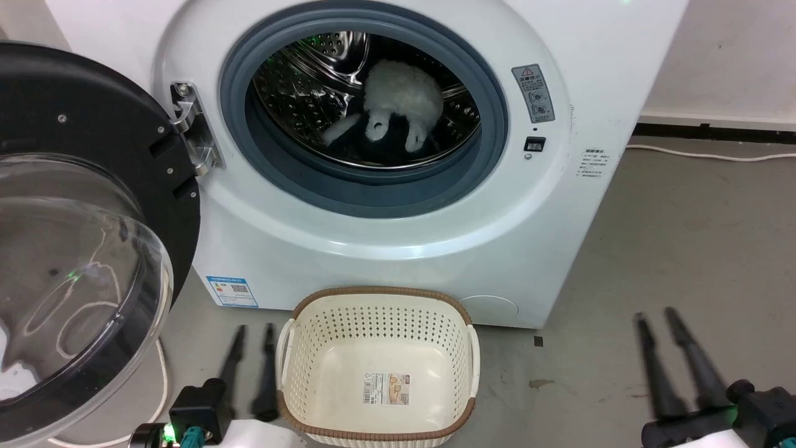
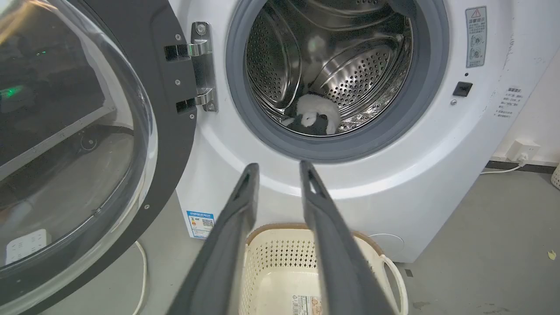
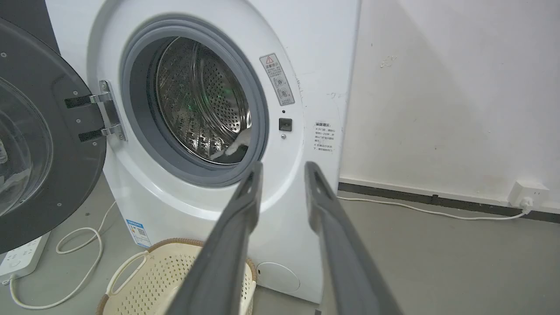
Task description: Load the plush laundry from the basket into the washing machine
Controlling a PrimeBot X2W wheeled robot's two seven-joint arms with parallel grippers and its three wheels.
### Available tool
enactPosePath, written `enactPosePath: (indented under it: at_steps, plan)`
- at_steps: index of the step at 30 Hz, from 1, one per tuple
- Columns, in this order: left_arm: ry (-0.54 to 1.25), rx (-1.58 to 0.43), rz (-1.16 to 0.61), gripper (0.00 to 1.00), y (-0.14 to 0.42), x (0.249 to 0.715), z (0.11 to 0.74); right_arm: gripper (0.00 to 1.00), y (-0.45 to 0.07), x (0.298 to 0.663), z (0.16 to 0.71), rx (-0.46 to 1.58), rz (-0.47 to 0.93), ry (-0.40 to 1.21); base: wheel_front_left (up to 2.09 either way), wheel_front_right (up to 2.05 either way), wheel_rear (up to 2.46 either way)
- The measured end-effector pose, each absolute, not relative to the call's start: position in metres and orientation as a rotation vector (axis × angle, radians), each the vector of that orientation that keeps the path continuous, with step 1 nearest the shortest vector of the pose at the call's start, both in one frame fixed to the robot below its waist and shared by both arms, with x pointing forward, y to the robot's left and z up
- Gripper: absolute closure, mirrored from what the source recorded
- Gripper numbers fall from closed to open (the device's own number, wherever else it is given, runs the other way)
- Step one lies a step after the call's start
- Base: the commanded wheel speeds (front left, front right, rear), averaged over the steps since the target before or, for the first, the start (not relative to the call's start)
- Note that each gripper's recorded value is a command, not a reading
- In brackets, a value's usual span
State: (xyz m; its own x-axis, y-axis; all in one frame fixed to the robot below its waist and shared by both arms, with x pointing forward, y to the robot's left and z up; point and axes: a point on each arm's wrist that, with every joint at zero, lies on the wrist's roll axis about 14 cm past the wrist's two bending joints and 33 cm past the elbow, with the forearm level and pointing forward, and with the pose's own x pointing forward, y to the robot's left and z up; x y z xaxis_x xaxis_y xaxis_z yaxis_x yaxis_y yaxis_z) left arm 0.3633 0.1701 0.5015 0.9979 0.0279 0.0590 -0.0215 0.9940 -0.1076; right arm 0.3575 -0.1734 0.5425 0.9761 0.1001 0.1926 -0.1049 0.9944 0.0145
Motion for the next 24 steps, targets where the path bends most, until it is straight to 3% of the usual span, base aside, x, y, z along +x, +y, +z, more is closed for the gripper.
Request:
enactPosePath:
  at_steps: [24]
  plan:
    - [-0.047,-0.091,0.015,1.00,0.1698,0.3644,0.5039,1.00,-0.1723,0.3576,0.5376,0.015,0.106,-0.154,0.00,0.00,0.00]
